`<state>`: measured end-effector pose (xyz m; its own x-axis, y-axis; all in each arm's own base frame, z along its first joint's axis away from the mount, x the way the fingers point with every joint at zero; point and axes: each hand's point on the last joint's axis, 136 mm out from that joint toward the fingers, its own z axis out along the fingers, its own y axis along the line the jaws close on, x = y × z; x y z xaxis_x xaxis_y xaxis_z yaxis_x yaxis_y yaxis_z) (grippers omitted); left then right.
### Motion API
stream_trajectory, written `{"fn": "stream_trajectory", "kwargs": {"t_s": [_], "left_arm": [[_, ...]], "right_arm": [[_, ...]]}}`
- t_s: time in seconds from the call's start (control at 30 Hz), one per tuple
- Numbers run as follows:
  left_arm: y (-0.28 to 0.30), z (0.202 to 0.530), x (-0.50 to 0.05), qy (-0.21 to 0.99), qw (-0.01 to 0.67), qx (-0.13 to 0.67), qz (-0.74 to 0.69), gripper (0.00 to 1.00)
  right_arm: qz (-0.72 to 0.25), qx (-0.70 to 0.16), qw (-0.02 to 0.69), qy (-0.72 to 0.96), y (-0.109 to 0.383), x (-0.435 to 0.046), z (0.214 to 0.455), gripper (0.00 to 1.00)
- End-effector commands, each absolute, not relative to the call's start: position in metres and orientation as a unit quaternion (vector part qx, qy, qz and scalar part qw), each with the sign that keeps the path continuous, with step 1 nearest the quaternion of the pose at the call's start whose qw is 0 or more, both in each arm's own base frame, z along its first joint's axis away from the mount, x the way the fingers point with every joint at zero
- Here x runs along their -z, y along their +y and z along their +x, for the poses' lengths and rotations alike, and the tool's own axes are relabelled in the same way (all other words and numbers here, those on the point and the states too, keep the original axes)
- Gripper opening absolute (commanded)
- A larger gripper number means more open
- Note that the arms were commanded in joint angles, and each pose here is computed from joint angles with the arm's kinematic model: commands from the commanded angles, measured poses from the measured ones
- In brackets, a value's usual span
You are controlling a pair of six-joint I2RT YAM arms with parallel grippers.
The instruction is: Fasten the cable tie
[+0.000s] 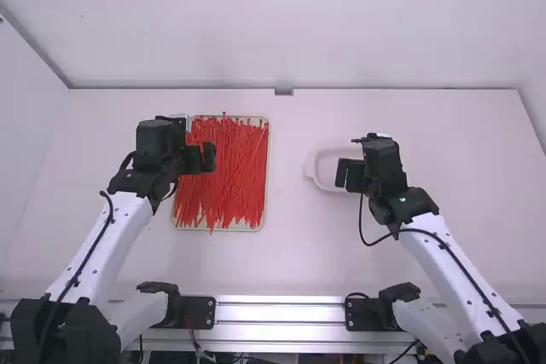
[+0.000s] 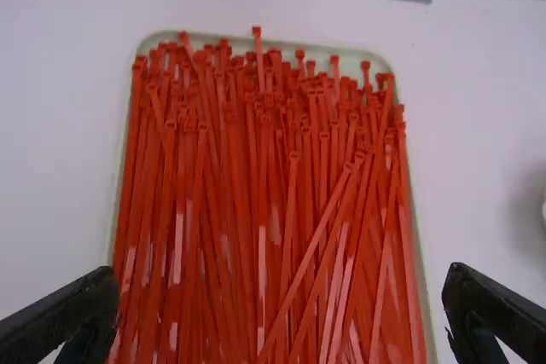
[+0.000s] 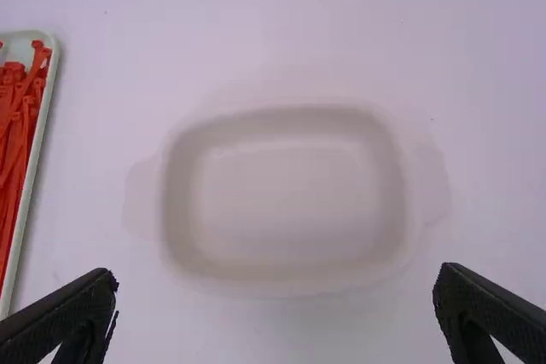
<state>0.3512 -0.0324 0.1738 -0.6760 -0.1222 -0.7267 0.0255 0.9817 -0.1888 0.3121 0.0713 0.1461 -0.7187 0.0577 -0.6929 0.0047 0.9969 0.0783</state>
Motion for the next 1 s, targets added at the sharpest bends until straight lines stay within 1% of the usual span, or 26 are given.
{"fn": "stream_trajectory", "kwargs": {"t_s": [0.0,0.37,0.53,0.7,0.8,0.97], "left_arm": [[-0.043,0.359,-0.194,0.9,0.422,0.107,0.006,0.99],[-0.044,0.374,-0.24,0.877,0.469,0.093,0.039,0.99],[-0.047,0.386,-0.249,0.877,0.47,0.088,0.047,0.99],[-0.045,0.41,-0.244,0.895,0.438,0.081,0.041,0.99],[-0.045,0.43,-0.23,0.911,0.403,0.079,0.038,0.99],[-0.049,0.453,-0.204,0.93,0.357,0.081,0.037,0.99]], "right_arm": [[0.017,-0.04,0.39,0.92,0.074,-0.162,0.32,1.0],[0.016,-0.04,0.389,0.92,0.074,-0.161,0.319,1.0],[0.016,-0.04,0.389,0.92,0.074,-0.161,0.319,1.0],[0.016,-0.04,0.389,0.92,0.074,-0.161,0.319,1.0],[0.016,-0.04,0.387,0.921,0.074,-0.16,0.318,1.0],[0.016,-0.04,0.387,0.921,0.074,-0.16,0.318,1.0]]}}
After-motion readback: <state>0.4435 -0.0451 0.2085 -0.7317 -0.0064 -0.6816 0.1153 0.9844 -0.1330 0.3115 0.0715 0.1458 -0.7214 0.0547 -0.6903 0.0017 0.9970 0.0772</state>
